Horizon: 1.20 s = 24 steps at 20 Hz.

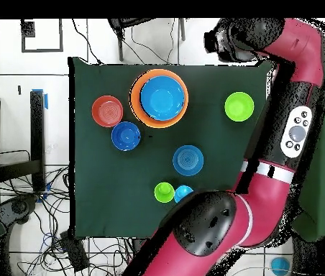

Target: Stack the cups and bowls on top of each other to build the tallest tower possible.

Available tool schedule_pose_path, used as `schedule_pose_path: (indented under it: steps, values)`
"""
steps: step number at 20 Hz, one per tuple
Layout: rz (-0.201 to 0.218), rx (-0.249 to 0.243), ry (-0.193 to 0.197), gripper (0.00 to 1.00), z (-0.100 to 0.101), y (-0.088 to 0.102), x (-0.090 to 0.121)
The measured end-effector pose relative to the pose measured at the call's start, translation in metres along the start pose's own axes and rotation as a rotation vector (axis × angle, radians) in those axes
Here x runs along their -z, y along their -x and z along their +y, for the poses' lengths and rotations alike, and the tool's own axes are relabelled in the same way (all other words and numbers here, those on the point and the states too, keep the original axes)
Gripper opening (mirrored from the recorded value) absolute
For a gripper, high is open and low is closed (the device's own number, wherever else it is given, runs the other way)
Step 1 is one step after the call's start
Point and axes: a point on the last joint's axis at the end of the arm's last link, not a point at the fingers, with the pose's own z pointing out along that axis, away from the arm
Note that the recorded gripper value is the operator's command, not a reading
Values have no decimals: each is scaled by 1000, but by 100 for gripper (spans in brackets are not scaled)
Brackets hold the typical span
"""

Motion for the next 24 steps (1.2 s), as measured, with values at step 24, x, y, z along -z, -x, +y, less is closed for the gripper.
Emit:
schedule_pose_path:
  steps: [24]
  values:
    - [-353, -81, -63, 100, -41, 38, 22]
